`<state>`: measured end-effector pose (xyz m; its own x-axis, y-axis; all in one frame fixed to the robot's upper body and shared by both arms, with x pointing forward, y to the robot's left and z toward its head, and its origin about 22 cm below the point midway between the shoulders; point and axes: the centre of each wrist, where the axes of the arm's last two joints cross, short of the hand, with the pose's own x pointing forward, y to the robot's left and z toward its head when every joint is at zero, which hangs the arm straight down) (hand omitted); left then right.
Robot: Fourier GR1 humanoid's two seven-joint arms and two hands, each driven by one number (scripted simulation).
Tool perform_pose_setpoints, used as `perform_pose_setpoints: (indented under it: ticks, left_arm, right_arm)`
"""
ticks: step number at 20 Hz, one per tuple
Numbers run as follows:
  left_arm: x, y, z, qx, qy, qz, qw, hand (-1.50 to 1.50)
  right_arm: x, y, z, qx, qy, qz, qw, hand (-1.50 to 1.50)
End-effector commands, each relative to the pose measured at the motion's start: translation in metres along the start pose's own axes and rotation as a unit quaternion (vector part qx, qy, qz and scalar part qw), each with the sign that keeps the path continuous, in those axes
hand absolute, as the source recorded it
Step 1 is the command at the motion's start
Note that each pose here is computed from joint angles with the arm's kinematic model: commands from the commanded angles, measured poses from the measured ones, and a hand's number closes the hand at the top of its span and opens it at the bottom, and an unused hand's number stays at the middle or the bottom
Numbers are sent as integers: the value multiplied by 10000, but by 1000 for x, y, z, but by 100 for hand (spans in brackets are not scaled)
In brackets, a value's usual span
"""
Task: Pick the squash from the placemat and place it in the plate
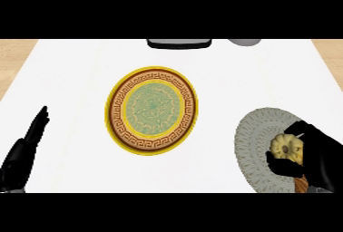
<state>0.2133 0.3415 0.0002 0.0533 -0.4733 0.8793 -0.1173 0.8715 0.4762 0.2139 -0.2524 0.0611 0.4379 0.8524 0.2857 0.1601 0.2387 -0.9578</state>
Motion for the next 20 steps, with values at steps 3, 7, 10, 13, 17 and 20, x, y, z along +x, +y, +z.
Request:
perform_pose_setpoints:
  ticks: [3,7,10,13,17,20]
  left_arm:
    - [-12,-5,10,-61,78,36,9999,0]
    - [15,-13,-6,56,-23,-8,10000,0]
    - [-7,-4,-2,-71,-48,52,9999,0]
    - [-1,-16,-7,-21,-58,52,10000,0]
    - [-7,-5,12,-154,-49,-6,9999,0]
    - [2,-3,-2,-75,-136,-13,9999,0]
  right_arm:
    - [30,-50,34,-1088,-927,-493,9885,150]
    - [58,-78,47,-1203,-1749,-990,9722,150]
    - [85,-79,70,-871,-2130,-1459,9622,150]
    - [113,-100,71,-789,-2357,-1260,9604,150]
    - [164,-66,74,-689,-2437,-1462,9563,150]
    - [201,-65,74,-667,-2428,-1523,9557,150]
